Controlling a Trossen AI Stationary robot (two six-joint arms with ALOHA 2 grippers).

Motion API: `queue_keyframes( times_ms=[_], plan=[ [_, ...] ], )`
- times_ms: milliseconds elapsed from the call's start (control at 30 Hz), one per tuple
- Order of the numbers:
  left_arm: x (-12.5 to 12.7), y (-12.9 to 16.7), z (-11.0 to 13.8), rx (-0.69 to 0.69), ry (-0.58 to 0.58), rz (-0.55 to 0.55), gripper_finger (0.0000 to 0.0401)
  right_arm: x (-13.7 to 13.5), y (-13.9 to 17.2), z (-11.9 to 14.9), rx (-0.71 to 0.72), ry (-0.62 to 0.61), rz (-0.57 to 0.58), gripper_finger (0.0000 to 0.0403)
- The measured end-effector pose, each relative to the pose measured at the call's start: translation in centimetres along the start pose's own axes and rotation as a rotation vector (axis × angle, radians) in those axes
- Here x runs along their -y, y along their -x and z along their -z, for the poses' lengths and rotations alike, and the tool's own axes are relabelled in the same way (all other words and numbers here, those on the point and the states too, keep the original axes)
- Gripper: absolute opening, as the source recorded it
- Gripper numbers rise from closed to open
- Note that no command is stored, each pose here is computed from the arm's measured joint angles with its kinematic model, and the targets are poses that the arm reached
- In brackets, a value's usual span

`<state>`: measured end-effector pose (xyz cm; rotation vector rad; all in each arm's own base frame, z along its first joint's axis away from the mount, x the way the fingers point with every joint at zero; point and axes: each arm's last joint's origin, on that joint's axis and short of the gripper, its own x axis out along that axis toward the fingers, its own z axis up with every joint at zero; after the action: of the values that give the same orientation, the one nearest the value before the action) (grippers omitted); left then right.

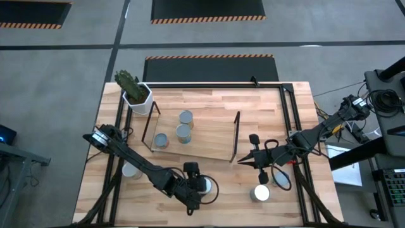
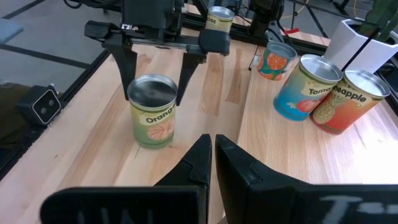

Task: Pick and place cans onto a shelf
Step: Put the canned oranges on the shelf

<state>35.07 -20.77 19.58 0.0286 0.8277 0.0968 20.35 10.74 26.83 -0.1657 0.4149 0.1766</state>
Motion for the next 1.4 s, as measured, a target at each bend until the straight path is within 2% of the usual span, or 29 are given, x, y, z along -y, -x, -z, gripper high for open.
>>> queue_keyframes(
  times_ms=[133, 200, 367, 500, 667, 833, 1400],
  plan=[
    [-0.3, 0.0, -0.2, 0.008, 0.043, -0.02, 0.0304, 0.0, 0.0, 0.0, 0.0, -0.007, 0.0, 0.0012],
    [-0.9, 0.5, -0.5, 0.032, 0.091, -0.071, 0.0315, 0.0, 0.0, 0.0, 0.0, -0.007, 0.0, 0.0012],
    [-4.2, 3.0, -1.8, 0.101, 0.309, -0.27, 0.0321, 0.0, 0.0, 0.0, 0.0, -0.007, 0.0, 0.0012],
    [-6.9, 4.5, -1.9, 0.092, 0.467, -0.393, 0.0315, 0.0, 0.0, 0.0, 0.0, -0.007, 0.0, 0.0012],
    [-8.3, 3.8, -2.0, 0.068, 0.504, -0.438, 0.0314, 0.0, 0.0, 0.0, 0.0, -0.007, 0.0, 0.0012],
    [-9.1, 3.0, -1.6, 0.014, 0.487, -0.476, 0.0314, 0.0, 0.0, 0.0, 0.0, -0.007, 0.0, 0.0012],
    [-10.5, 2.4, -1.7, 0.037, 0.506, -0.539, 0.0328, 0.0, 0.0, -0.2, 0.017, -0.012, -0.001, 0.0012]
  ],
)
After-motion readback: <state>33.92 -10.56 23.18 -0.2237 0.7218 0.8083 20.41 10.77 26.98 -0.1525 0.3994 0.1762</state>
